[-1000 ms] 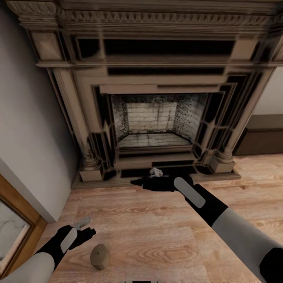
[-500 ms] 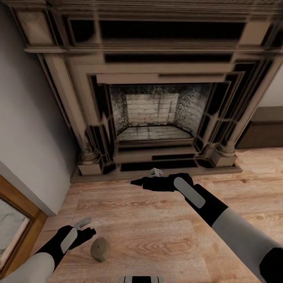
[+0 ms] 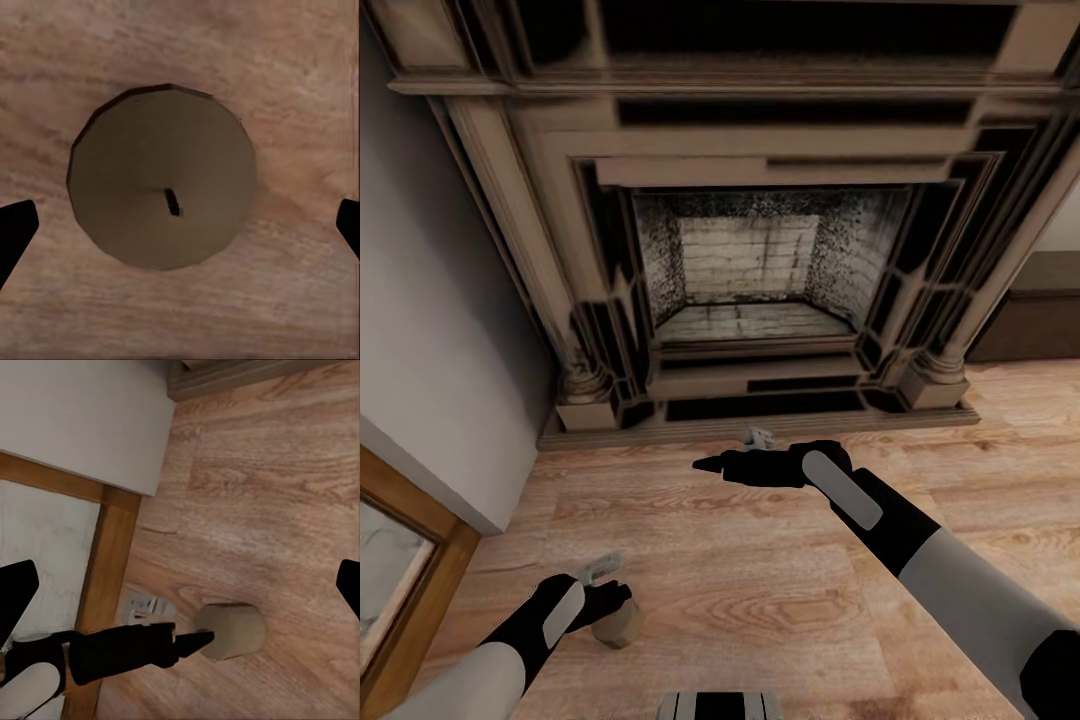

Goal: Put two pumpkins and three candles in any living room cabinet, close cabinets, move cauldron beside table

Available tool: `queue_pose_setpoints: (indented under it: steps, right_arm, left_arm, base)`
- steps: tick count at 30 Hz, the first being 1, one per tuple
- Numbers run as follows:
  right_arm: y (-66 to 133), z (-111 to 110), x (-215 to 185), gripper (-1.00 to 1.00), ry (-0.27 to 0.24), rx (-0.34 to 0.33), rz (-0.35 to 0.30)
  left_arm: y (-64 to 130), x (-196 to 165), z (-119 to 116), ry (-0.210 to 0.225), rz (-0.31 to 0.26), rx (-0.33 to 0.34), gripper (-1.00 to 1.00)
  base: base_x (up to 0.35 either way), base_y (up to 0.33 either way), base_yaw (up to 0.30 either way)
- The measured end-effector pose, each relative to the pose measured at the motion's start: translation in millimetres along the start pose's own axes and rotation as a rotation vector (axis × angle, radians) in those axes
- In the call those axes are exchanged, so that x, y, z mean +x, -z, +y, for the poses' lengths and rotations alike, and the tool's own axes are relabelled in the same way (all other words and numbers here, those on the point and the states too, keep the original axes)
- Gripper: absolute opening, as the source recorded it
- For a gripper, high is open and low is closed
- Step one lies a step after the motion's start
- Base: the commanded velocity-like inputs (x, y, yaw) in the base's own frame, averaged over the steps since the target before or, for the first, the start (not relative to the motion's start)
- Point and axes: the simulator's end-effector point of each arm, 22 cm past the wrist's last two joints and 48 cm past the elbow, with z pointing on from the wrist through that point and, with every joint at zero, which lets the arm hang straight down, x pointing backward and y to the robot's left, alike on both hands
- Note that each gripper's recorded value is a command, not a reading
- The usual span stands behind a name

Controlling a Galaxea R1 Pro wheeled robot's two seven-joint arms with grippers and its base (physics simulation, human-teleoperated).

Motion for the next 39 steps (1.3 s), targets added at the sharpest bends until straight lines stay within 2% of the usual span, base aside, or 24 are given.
queue_pose_setpoints:
  steps: [4, 9, 18, 25, 39]
  right_arm:
    - [0.0, 0.0, 0.0, 1.00, 0.000, 0.000, 0.000]
    - [0.0, 0.0, 0.0, 1.00, 0.000, 0.000, 0.000]
    - [0.0, -0.2, -0.3, 1.00, 0.000, 0.001, -0.001]
    - [0.0, -0.1, -0.3, 1.00, 0.000, 0.001, -0.002]
    - [0.1, -0.5, -0.4, 1.00, 0.000, 0.002, -0.002]
  left_arm:
    - [-1.2, 4.9, -18.0, -0.022, -0.001, 0.018, 1.00]
    - [-1.2, 5.1, -21.7, -0.025, -0.004, 0.022, 1.00]
    - [-0.1, 0.5, -21.7, -0.015, -0.014, 0.024, 1.00]
    - [-0.8, -8.1, -12.4, -0.003, -0.057, 0.001, 1.00]
    - [-0.9, -8.5, -12.2, -0.003, -0.061, 0.000, 1.00]
  base:
    - [0.000, 0.000, 0.000]
    - [0.000, 0.000, 0.000]
    - [0.000, 0.000, 0.000]
    - [0.000, 0.000, 0.000]
    - [0.047, 0.013, 0.000]
